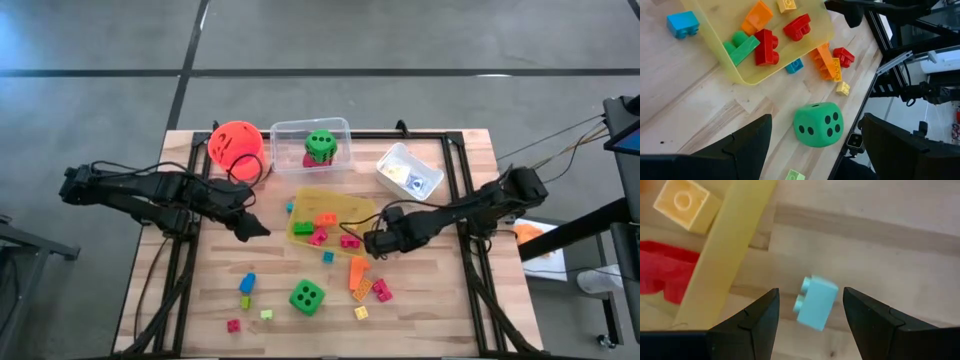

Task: Pick & Place Toys
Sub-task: Put the light blue game piece into the yellow bin

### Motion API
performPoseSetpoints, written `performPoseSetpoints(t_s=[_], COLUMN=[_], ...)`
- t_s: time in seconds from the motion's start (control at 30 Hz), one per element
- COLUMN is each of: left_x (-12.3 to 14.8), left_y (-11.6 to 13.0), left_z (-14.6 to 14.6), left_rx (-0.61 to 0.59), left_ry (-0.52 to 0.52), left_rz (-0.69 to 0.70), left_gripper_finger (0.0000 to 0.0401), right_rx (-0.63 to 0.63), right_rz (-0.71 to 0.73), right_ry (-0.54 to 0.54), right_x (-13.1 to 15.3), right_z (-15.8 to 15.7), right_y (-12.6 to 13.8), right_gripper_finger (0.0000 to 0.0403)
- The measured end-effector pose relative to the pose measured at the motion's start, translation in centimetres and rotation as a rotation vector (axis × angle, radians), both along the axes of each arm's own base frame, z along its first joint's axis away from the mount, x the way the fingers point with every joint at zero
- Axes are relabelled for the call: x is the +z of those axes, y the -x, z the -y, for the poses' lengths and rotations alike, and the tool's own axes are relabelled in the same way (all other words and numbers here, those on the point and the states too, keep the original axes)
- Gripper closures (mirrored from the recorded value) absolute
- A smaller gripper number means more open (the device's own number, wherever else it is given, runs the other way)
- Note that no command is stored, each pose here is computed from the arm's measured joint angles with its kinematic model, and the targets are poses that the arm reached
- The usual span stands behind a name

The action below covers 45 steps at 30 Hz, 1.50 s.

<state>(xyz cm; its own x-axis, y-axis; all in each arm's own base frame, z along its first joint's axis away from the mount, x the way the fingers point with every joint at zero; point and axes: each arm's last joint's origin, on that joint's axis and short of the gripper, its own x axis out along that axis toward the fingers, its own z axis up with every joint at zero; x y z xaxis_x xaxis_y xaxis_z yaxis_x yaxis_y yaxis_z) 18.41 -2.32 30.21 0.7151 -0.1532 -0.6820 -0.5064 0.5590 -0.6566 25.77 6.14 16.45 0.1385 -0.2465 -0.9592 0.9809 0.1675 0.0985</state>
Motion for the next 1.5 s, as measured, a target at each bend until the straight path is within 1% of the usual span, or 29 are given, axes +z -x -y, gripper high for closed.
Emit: performPoseSetpoints(t_s=[0.17, 0.37, 0.43, 0.53, 0.73, 0.97, 1.13, 1.27, 1.33, 1.43, 1.5], left_x=[0.0, 0.0, 0.0, 0.0, 0.0, 0.0, 0.0, 0.0, 0.0, 0.0, -0.1], left_y=[0.0, 0.0, 0.0, 0.0, 0.0, 0.0, 0.0, 0.0, 0.0, 0.0, -0.1], left_z=[0.0, 0.0, 0.0, 0.0, 0.0, 0.0, 0.0, 0.0, 0.0, 0.0, 0.0], left_rx=[0.000, -0.001, -0.001, -0.002, -0.002, -0.002, -0.002, 0.000, -0.001, -0.001, -0.002], left_ry=[0.000, -0.001, -0.001, -0.002, -0.002, -0.002, -0.002, 0.000, 0.000, 0.000, -0.005], left_rz=[0.000, -0.001, -0.001, 0.000, 0.001, 0.000, 0.000, 0.000, 0.000, 0.001, -0.002], left_gripper_finger=[0.0105, 0.0105, 0.0105, 0.0105, 0.0105, 0.0105, 0.0105, 0.0105, 0.0105, 0.0105, 0.0105], right_rx=[-0.010, -0.038, -0.054, -0.059, -0.030, 0.006, 0.023, 0.047, 0.109, 0.246, 0.292], right_rz=[-0.017, 0.040, 0.037, 0.026, 0.025, 0.031, -0.002, 0.000, 0.033, 0.109, 0.155], right_ry=[-0.009, -0.040, -0.041, -0.038, -0.032, -0.022, -0.006, 0.021, 0.037, 0.051, 0.093], right_x=[-0.5, -1.8, -2.0, -2.3, -2.1, -1.7, -0.5, 1.9, 3.5, 6.4, 8.2], right_z=[0.2, 0.1, 0.2, 0.2, 0.3, 0.1, -0.2, -0.3, -0.4, -0.6, -0.5], right_y=[0.4, 0.6, 0.8, 1.1, 1.2, 0.9, 1.3, 1.8, 1.7, 1.0, 0.3], right_gripper_finger=[0.0190, 0.0190, 0.0193, 0.0218, 0.0318, 0.0318, 0.0318, 0.0318, 0.0318, 0.0318, 0.0318])
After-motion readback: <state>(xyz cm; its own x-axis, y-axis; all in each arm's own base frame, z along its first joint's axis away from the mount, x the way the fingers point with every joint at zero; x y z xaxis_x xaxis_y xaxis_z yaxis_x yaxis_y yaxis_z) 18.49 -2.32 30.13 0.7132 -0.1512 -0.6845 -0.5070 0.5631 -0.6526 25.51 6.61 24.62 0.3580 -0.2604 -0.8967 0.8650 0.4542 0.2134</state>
